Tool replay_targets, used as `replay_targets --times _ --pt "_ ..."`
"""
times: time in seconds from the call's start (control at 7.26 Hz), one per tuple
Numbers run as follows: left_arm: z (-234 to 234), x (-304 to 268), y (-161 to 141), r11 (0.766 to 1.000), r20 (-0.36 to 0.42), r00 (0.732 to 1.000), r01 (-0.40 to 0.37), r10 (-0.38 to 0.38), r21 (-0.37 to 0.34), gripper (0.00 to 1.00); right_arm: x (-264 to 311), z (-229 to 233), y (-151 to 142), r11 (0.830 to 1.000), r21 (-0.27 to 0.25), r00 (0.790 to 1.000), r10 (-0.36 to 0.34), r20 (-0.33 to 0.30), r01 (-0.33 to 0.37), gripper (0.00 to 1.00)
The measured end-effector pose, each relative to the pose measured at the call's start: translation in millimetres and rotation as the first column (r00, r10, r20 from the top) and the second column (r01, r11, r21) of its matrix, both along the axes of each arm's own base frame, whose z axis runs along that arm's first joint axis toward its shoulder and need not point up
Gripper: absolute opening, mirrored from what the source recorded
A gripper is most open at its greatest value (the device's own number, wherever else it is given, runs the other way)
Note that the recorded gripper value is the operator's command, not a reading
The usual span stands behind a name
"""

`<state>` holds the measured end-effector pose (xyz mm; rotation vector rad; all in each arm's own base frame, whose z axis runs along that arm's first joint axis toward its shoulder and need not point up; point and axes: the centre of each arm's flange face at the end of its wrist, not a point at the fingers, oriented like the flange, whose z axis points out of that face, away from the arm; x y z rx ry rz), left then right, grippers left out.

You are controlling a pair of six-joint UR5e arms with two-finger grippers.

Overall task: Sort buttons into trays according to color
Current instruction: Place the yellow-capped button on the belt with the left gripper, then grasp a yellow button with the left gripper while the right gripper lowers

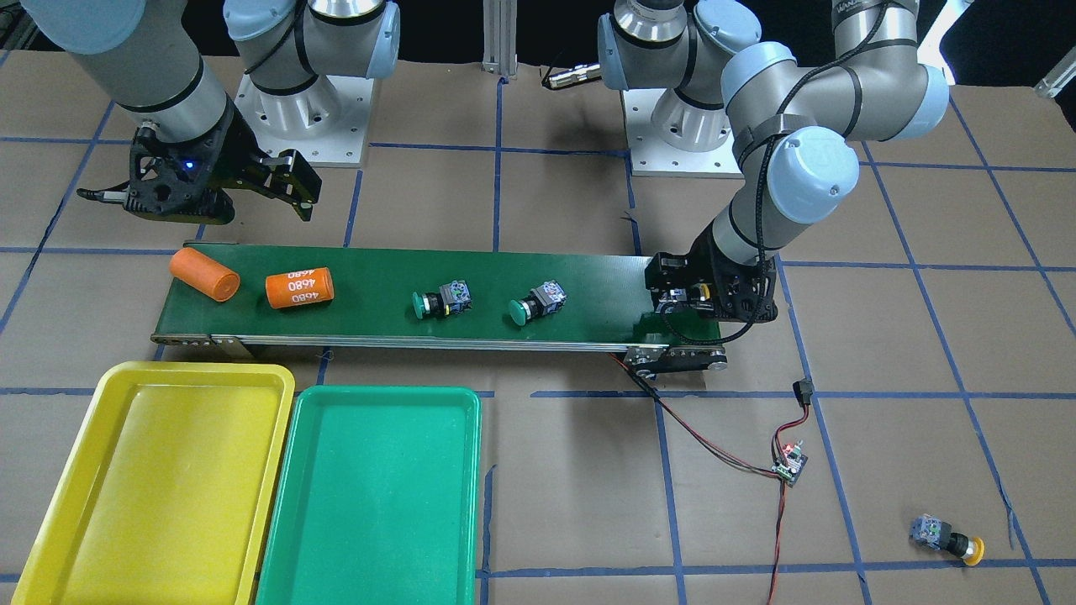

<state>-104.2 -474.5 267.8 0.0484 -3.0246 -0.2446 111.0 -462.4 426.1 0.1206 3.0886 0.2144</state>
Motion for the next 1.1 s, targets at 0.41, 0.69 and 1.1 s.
replay_targets --times 0.41,0.69,1.1 --pt "2.0 -24.1 -0.1 1.000 0.009 1.000 -0.009 0.010 -0.018 1.00 -3.8 8.8 3.8 1.000 -0.016 1.000 -0.027 -0.006 0.027 1.00" --pt "26.2 15.3 -32.7 0.996 0.012 0.999 -0.033 0.034 -0.078 1.00 -10.8 13.0 4.1 0.982 -0.019 0.982 -0.188 -0.020 0.188 1.00" --pt "44.7 146.1 -153.2 0.982 0.085 0.991 0.116 -0.104 -0.149 1.00 -11.3 -2.2 9.6 0.825 0.004 0.823 -0.562 -0.082 0.565 1.00"
